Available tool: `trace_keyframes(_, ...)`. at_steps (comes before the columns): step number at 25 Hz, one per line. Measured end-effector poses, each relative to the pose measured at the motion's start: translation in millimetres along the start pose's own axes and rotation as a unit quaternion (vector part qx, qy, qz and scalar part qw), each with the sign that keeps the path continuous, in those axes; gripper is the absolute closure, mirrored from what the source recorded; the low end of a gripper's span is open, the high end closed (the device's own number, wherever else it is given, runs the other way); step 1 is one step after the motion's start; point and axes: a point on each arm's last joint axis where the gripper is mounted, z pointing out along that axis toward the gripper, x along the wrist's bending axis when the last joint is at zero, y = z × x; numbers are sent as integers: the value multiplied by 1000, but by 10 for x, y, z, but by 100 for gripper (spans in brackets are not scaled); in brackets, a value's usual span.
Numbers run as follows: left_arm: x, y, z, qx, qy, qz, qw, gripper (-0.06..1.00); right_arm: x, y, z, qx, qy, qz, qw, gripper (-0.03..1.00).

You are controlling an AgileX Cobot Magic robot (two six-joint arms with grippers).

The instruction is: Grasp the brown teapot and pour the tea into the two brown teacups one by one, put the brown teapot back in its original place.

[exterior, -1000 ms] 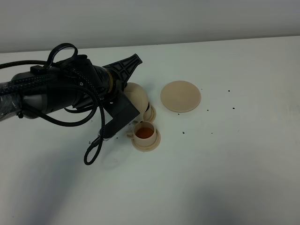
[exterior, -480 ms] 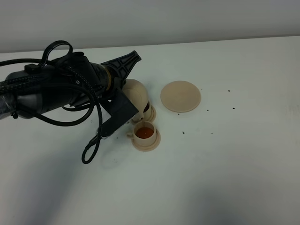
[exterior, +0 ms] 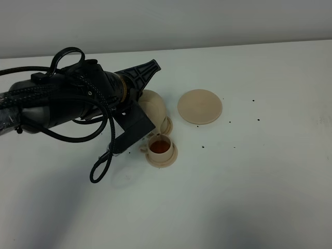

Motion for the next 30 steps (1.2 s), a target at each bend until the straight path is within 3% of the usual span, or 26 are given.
trace_keyframes(30,48,-21,-2,13,25,60,998,80,0,0,0,0,0,0,1000,48)
